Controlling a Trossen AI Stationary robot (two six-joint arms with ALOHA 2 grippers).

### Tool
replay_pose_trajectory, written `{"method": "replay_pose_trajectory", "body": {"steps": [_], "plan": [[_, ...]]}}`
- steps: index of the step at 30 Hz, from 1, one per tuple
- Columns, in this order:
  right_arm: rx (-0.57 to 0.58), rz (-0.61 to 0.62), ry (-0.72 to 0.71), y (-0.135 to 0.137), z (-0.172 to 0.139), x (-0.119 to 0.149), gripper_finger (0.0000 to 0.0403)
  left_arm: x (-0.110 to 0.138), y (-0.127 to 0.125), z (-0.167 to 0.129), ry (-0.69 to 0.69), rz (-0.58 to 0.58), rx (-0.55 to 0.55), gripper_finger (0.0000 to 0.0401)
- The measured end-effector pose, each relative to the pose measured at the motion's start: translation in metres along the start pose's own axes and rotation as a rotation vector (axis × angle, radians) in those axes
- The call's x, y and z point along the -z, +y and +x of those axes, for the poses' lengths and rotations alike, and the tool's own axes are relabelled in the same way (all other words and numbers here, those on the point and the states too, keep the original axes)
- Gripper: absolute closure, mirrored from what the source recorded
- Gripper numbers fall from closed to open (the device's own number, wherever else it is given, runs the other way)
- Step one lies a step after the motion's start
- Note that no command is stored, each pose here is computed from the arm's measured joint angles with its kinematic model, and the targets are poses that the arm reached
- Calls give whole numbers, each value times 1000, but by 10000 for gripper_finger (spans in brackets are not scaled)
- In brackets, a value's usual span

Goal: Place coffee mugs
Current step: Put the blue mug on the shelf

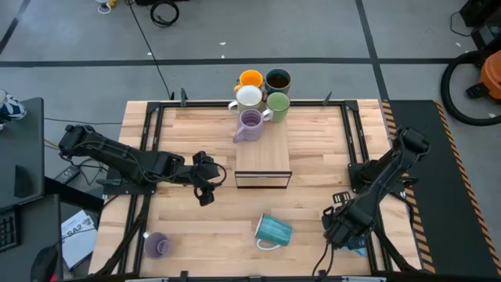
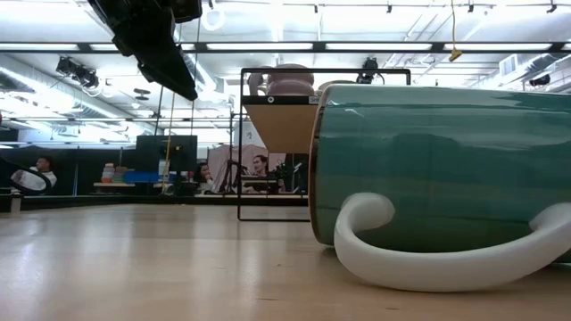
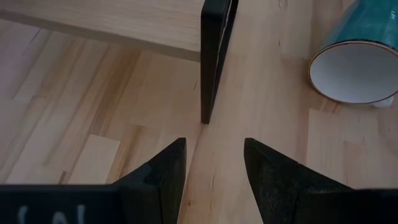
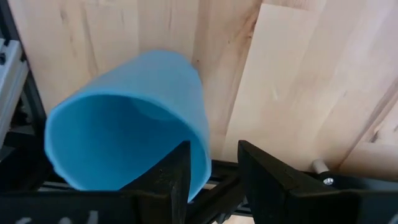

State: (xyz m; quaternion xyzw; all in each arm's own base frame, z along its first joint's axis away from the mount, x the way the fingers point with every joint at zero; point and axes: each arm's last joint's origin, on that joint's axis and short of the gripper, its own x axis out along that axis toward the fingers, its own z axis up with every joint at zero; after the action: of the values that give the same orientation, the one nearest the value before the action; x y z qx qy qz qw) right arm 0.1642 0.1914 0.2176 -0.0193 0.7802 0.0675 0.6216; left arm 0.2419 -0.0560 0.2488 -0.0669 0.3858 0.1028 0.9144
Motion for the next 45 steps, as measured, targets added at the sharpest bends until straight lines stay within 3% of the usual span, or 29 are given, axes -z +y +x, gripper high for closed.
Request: {"method": "replay_pose_trajectory", "body": {"steps": [13, 27, 36, 45], "plan": [[55, 33, -17, 0, 6, -5, 278, 0, 0, 0, -4, -2, 2, 232], [18, 66, -44, 2, 5, -9, 388, 0, 0, 0, -4, -1, 2, 232], [49, 189, -87, -13, 0, -19, 376, -1, 0, 0, -8, -2, -7, 232], [76, 278, -228, -51, -29, -19, 382, -1, 0, 0, -9, -1, -9, 232]]}}
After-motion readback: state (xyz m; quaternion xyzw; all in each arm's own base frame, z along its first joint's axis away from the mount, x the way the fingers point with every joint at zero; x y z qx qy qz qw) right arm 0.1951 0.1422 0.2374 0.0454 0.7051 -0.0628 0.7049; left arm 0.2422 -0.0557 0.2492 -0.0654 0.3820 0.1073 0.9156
